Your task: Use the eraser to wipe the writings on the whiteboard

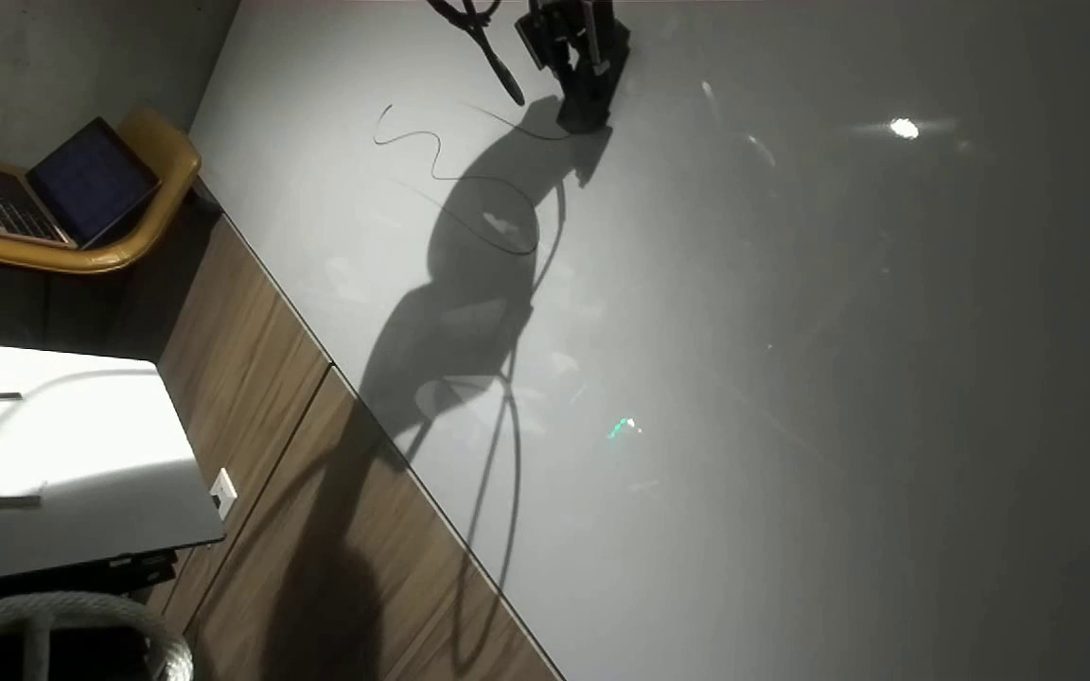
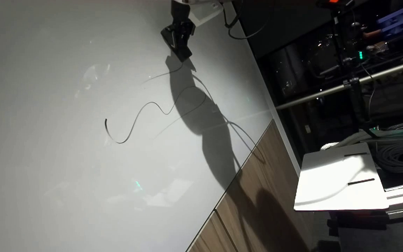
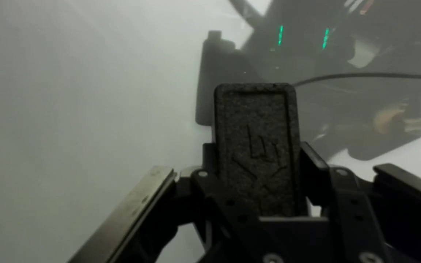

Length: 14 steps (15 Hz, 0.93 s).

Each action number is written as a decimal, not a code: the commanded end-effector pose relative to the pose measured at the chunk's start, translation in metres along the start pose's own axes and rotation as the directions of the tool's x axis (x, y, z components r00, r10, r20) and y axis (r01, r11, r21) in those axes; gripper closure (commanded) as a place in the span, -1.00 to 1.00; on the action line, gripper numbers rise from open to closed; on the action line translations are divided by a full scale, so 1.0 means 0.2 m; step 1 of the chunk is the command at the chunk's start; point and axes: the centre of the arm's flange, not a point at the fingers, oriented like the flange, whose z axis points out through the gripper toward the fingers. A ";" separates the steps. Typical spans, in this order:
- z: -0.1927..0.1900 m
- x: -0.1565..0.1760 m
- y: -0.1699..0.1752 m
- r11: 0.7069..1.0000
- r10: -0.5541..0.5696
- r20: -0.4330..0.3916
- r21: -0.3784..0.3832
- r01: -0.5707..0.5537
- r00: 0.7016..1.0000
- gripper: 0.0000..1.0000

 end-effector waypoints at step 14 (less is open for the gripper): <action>-0.05 -0.16 0.01 0.971 -0.065 -0.026 0.230 0.069 0.998 0.40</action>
